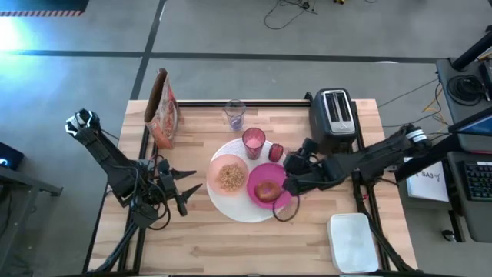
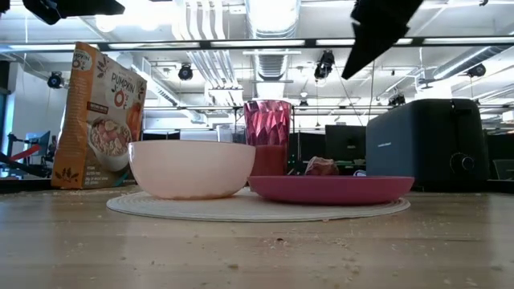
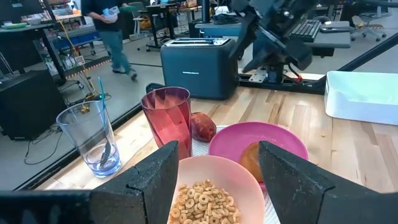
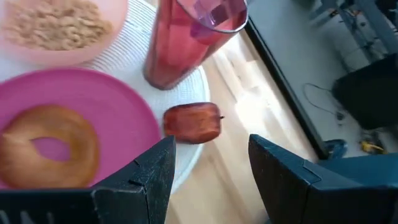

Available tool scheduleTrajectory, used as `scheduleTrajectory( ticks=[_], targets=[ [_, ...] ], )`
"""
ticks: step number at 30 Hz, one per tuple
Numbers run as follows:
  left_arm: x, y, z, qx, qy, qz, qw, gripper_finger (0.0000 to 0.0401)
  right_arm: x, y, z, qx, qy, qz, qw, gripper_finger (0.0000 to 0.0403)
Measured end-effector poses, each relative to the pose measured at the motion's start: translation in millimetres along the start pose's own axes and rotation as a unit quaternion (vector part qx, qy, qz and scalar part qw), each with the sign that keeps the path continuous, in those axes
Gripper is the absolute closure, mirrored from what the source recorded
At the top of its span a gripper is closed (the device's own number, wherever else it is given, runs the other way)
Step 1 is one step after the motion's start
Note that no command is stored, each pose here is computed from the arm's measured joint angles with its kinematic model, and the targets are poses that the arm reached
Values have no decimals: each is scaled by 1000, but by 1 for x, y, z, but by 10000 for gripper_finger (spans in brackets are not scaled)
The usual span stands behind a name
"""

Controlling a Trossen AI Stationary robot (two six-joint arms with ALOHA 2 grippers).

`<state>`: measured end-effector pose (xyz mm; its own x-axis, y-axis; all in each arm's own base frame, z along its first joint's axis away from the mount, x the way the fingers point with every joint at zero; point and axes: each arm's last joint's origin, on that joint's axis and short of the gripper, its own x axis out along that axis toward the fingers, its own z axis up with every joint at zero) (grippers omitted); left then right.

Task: Arrange a breakfast setting
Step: Put the blue spoon on the white table mat to the left of the orange bowl

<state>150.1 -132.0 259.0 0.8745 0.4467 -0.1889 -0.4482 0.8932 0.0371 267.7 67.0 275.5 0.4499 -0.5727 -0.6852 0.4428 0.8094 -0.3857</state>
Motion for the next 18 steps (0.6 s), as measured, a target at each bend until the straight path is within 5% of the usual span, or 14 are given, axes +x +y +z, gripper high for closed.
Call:
scheduleTrajectory(
  ticks=[18],
  targets=[
    [0, 0, 0, -8, 1, -1, 1000, 197, 12, 46, -80, 77, -126, 131, 980, 211]
  ],
)
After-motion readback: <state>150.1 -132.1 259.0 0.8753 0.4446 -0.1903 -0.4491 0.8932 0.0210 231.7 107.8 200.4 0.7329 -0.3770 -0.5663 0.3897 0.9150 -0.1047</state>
